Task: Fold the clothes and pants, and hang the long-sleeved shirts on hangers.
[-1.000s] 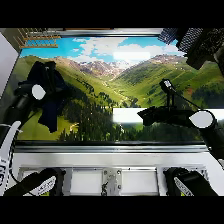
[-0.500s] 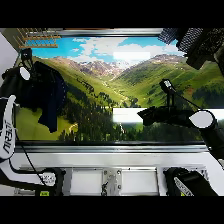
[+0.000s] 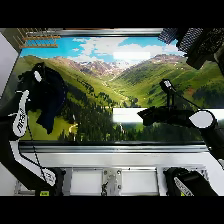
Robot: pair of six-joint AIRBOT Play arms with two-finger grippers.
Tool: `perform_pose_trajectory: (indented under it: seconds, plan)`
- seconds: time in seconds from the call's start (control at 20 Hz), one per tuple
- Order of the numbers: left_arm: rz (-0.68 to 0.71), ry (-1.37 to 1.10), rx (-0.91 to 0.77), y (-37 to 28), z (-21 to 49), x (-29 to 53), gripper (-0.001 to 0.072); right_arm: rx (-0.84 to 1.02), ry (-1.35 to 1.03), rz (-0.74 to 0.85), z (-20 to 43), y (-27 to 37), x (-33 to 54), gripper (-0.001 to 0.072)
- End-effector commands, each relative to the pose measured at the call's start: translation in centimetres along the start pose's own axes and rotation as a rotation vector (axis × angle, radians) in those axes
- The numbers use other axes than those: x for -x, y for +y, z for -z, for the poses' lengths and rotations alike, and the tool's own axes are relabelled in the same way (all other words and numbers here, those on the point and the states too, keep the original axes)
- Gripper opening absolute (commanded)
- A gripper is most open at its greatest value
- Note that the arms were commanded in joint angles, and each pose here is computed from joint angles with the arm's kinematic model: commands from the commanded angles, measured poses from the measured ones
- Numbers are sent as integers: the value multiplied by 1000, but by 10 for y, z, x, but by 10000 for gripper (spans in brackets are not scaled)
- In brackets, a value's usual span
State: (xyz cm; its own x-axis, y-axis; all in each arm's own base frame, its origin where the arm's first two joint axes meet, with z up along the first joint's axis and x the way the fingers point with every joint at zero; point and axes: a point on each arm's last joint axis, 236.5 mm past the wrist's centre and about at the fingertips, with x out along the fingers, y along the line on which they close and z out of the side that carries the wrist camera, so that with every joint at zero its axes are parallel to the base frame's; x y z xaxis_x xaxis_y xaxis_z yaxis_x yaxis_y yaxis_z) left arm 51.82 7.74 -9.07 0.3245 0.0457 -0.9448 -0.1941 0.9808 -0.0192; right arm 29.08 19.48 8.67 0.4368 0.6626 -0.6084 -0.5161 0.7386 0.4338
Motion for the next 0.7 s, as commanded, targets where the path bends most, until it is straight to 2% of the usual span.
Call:
perform_pose_trajectory:
  seconds: [0.0, 0.2, 0.4, 0.5, 0.65]
  plan:
    - [78, -22, 45, -22, -14, 33, 9, 0, 0, -1, 0, 0, 0, 14]
    - [284, -217, -77, -114, -46, 158, 9, -46, -29, -54, -7, 13, 0, 14]
    - [431, -342, -294, -222, -8, 268, 9, -93, -46, -161, -13, 38, 4, 10]
    - [518, -373, -398, -278, 25, 307, 9, -47, -95, -94, -24, 20, 14, 10]
    - [676, -414, -553, -369, 87, 350, 9, -91, -194, 140, -51, -46, 60, 9]
